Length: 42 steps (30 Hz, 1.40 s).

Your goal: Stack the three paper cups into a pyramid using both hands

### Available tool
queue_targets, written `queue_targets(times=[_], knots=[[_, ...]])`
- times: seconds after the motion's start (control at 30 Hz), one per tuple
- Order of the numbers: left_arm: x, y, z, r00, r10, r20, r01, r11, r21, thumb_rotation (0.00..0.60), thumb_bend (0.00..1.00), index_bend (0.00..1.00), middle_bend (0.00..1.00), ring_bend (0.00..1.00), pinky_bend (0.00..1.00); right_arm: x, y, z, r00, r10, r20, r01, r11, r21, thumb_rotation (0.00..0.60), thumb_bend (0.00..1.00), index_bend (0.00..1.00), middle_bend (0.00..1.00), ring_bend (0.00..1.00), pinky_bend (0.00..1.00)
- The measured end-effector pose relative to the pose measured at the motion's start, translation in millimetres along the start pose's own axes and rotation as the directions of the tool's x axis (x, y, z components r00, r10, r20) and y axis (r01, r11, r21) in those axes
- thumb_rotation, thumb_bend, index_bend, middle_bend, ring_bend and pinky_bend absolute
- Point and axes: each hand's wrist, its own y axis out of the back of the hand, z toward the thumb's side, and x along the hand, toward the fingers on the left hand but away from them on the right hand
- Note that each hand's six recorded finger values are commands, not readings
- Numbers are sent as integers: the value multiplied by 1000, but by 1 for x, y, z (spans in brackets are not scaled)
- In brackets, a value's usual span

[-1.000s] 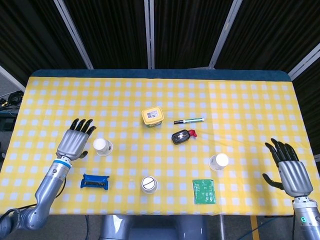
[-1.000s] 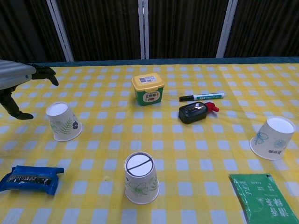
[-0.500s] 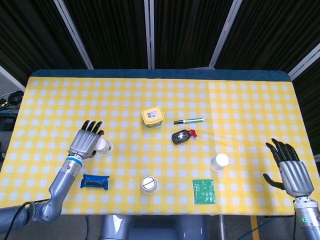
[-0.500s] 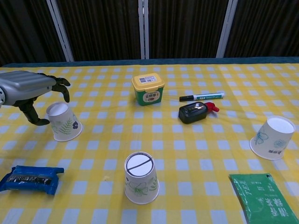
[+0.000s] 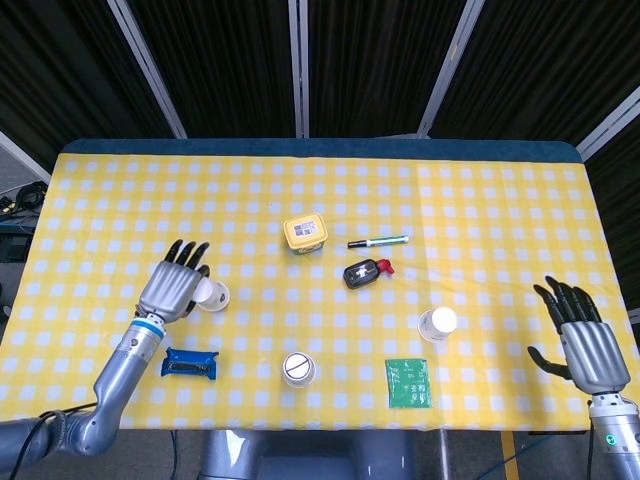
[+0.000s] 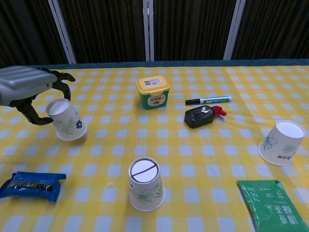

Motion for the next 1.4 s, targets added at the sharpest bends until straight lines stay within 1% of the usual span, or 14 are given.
queue_targets(times=[0.1,0.3,0.4,0.47,0.5,0.63,0.73,0.93,1.0,1.2,1.4], knots=[[-9,5,4,999,29,28,-29,1000,7,600,362,384,0,0,0,0,0,0,1000,0,0,0,1000,1,600,152,92,0,0,0],[-34,12,20,990,65,126,-67,998,8,600,362,383,0,0,0,0,-1,1,1000,1,-1,-1,1000,4,600,152,92,0,0,0],[-47,14,32,979,86,187,-91,996,19,600,362,380,0,0,0,0,-2,1,1000,2,1,-2,1000,7,600,152,92,0,0,0],[-58,13,44,965,98,242,-108,994,29,600,362,379,0,0,0,0,-2,1,1000,3,1,-3,1000,9,600,152,92,0,0,0],[-61,13,47,962,99,256,-110,993,31,600,362,379,0,0,0,0,-2,1,1000,4,2,-4,1000,9,600,152,92,0,0,0],[-79,3,72,936,85,342,-108,993,49,600,362,379,0,0,0,0,-2,1,1000,3,3,-3,1000,10,600,152,91,0,0,0],[-82,-5,86,925,70,373,-98,994,55,600,362,378,0,0,0,0,-2,1,1000,4,2,-4,1000,10,600,152,92,0,0,0],[-83,-16,114,909,54,414,-80,996,46,600,363,379,0,0,0,0,-3,1,1000,5,2,-5,1000,9,600,152,92,0,0,0],[-83,-19,120,907,48,418,-73,996,44,600,362,379,0,0,0,1,-2,0,1000,5,3,-5,1000,7,600,153,92,0,0,0],[-79,-25,130,908,29,418,-57,997,55,600,361,358,0,0,0,1,-1,0,1000,4,4,-4,1000,4,600,152,92,0,0,0],[-75,-27,131,918,28,396,-62,995,74,600,352,315,0,0,0,1,0,0,1000,2,4,-2,1000,3,600,152,92,0,0,0]])
